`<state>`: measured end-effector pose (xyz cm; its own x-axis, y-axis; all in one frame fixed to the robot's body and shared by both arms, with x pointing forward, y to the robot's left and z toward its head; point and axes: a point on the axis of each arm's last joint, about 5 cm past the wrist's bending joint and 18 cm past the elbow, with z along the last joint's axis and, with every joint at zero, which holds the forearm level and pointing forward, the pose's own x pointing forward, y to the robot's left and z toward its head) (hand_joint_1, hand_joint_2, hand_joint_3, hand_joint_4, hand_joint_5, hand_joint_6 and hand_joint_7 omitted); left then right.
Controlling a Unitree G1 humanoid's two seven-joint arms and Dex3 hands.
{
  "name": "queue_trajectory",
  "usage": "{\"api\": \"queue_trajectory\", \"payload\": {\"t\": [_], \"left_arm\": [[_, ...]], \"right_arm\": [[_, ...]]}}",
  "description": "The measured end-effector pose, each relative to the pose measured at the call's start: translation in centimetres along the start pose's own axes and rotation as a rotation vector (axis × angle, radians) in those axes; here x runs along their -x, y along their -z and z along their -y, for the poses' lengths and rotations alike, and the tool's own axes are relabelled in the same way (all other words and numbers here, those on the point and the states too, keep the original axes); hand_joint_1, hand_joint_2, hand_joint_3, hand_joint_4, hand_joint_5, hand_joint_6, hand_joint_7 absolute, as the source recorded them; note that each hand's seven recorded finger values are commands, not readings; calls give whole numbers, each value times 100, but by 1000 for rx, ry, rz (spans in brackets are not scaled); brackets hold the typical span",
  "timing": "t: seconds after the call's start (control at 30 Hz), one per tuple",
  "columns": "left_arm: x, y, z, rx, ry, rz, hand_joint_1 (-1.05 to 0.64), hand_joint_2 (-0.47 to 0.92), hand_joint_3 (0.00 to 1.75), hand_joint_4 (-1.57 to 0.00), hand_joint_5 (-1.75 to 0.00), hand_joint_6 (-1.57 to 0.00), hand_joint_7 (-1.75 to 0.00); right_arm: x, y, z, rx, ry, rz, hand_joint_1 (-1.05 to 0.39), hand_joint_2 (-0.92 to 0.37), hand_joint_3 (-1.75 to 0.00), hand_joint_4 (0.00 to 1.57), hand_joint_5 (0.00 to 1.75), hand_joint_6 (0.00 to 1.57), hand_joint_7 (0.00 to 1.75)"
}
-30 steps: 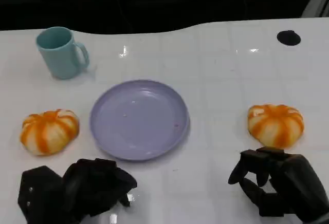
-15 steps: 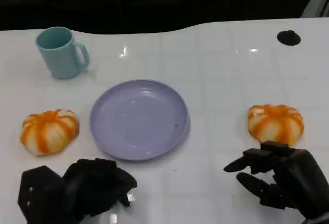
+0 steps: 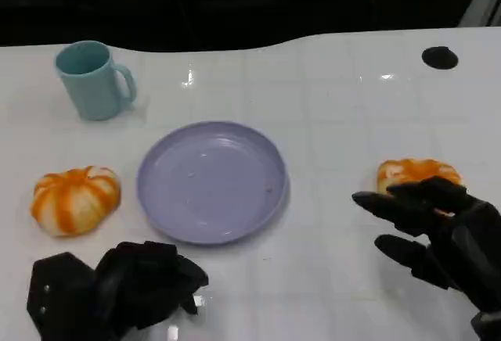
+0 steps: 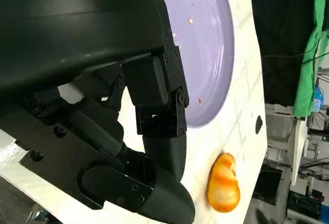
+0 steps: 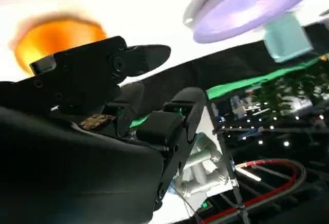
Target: Grasp the bread from the table and place it into the plate.
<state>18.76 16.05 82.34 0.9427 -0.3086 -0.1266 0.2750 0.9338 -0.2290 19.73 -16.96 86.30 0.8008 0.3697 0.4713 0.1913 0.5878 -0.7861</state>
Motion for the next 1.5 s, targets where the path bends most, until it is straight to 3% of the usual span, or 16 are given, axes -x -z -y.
{"api": "queue_trajectory", "payload": {"t": [0.2,0.37,0.53,1.0,1.5], "left_arm": [[0,0,0,1,-1,0,-105,65,23,-89,-151,-149,-46],[1,2,1,4,-2,1,-105,65,23,-90,-152,-149,-45],[2,5,3,9,-4,2,-105,65,23,-90,-152,-150,-45],[11,2,18,17,-5,6,-105,65,22,-89,-152,-150,-44],[21,2,25,19,-6,9,-105,65,24,-89,-153,-150,-44]], "right_arm": [[-69,11,137,113,-48,-46,-47,-92,-5,20,18,35,0],[-120,33,238,195,-139,-124,-51,-92,-4,11,16,27,0],[-152,57,277,247,-219,-198,-54,-92,-3,7,16,24,0],[-380,113,186,318,-372,-254,-43,-82,0,4,29,28,2],[-516,180,24,334,-443,-312,-30,-76,-1,6,34,31,0]]}}
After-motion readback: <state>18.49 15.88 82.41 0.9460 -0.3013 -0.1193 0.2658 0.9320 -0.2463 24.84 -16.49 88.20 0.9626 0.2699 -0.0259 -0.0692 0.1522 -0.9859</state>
